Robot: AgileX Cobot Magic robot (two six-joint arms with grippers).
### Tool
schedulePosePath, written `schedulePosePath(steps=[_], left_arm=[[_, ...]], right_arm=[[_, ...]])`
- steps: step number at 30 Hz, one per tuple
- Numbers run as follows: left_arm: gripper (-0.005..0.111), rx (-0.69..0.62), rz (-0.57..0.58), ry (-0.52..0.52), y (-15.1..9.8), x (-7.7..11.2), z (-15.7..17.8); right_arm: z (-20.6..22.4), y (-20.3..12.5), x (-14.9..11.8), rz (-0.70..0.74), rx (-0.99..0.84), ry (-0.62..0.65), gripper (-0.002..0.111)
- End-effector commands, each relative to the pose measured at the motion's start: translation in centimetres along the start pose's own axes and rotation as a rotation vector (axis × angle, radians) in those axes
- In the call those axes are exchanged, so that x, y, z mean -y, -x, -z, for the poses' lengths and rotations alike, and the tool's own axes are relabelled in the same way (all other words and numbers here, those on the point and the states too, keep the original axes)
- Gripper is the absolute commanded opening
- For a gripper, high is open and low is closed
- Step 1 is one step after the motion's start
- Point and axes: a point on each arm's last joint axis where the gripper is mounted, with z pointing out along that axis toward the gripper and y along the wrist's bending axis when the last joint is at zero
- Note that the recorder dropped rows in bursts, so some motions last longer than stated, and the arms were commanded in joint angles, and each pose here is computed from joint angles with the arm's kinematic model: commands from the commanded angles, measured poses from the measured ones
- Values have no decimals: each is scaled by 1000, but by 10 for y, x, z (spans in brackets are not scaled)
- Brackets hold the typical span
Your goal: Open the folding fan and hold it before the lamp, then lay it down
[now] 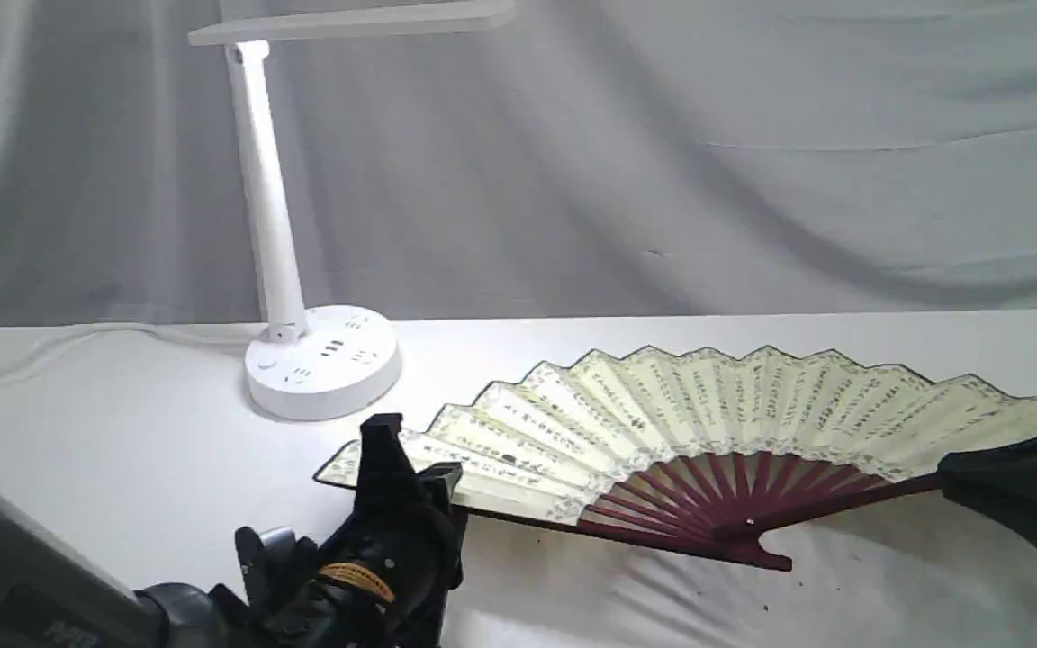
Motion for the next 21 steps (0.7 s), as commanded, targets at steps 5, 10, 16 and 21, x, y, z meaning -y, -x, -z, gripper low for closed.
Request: schedulePosePath(steps=[5, 10, 16, 21], left_arm=[[56, -25, -22, -33, -5, 8, 0], [60, -45, -47, 7, -3, 5, -1], [60, -172, -181, 52, 4, 7, -6], [60, -251, -244, 71, 18, 12, -10]], right_arm=[[1, 0, 4, 22, 7, -25, 28], [1, 0, 4, 19, 11, -32, 41], [1, 2, 7, 20, 31, -63, 58], [1, 4, 10, 21, 48, -90, 59]])
